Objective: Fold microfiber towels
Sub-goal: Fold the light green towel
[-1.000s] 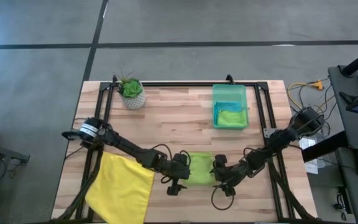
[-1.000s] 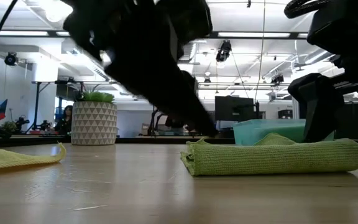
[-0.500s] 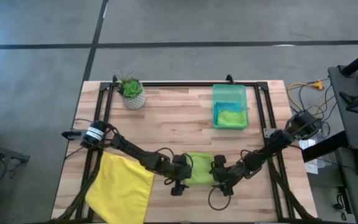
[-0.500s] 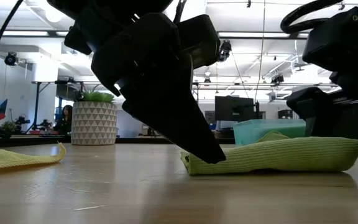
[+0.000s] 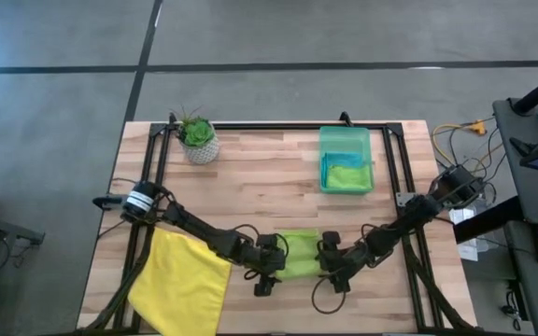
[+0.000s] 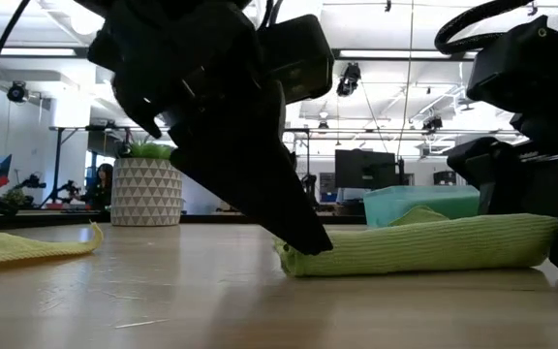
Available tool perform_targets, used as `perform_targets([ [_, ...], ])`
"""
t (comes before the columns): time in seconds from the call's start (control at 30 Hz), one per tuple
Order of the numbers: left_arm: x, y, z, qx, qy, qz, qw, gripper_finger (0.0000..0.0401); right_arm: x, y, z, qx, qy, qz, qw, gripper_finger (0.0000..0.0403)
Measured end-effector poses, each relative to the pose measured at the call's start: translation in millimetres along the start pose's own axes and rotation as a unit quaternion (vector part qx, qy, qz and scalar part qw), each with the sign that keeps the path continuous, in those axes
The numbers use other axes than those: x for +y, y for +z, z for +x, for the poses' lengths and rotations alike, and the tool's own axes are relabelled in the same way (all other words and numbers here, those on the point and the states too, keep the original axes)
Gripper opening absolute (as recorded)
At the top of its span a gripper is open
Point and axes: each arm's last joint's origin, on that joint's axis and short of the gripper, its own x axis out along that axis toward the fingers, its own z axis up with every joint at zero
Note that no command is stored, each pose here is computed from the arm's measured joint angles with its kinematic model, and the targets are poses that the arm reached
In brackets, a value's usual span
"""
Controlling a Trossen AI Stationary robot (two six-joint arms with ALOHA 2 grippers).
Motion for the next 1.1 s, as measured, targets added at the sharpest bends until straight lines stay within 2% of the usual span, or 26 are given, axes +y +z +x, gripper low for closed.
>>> perform_targets([
  [0.2,-4.6,3.2,-11.2,0.001,-0.004,-0.01,1.0,0.0243,-0.3,1.2,-7.1,-0.005,0.001,0.012,1.0,0.0251],
  [0.5,-13.4,10.0,-22.7,-0.022,-0.009,0.009,1.0,0.0241,6.6,7.3,-23.2,-0.035,0.017,-0.014,0.999,0.026],
  [0.6,-23.8,11.4,-21.2,-0.035,-0.003,0.037,0.999,0.0241,13.0,5.5,-25.5,-0.04,0.025,-0.026,0.999,0.0258],
  [0.77,-31.3,13.0,-15.4,-0.051,0.042,0.077,0.995,0.0241,20.6,2.0,-26.3,-0.041,0.032,-0.055,0.997,0.0256],
  [0.87,-31.8,15.8,-9.0,-0.064,0.061,0.077,0.993,0.0241,20.5,1.2,-23.9,-0.04,0.025,-0.068,0.997,0.0255],
  [1.1,-28.6,11.3,4.9,-0.061,0.06,0.069,0.994,0.0241,18.7,0.0,-19.2,-0.035,0.019,-0.063,0.997,0.0255],
])
